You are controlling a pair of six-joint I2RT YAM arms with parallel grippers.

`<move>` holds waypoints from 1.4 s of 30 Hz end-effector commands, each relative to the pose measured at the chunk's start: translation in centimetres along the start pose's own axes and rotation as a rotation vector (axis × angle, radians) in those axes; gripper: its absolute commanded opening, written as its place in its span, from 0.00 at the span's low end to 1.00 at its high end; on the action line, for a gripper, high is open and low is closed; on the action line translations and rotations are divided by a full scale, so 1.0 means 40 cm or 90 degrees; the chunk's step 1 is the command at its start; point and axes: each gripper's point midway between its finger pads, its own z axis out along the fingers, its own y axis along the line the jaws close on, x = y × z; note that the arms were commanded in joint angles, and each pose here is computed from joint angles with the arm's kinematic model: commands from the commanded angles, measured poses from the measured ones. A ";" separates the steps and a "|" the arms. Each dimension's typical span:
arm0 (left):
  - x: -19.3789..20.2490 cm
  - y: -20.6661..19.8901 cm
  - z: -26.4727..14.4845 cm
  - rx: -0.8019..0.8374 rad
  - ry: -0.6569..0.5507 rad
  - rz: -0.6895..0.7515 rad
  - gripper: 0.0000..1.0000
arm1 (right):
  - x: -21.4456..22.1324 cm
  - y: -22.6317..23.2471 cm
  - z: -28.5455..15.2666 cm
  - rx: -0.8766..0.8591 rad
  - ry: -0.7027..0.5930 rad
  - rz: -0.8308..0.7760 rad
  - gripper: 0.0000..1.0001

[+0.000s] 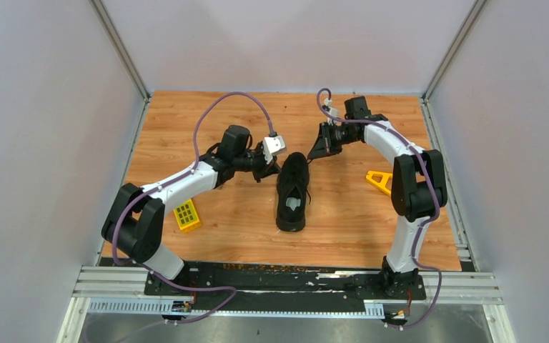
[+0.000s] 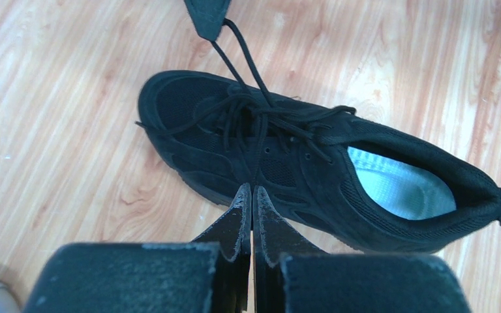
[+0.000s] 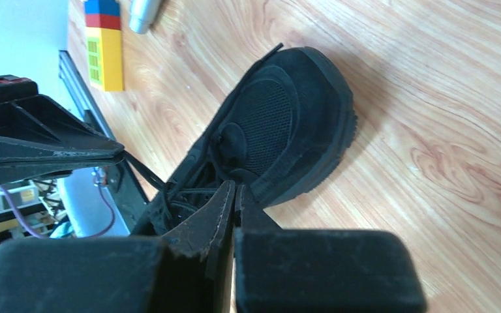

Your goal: Tie the shoes

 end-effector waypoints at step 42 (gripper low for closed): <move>0.157 0.007 -0.082 -0.023 0.112 -0.057 0.00 | 0.020 -0.114 -0.109 0.227 -0.016 -0.108 0.00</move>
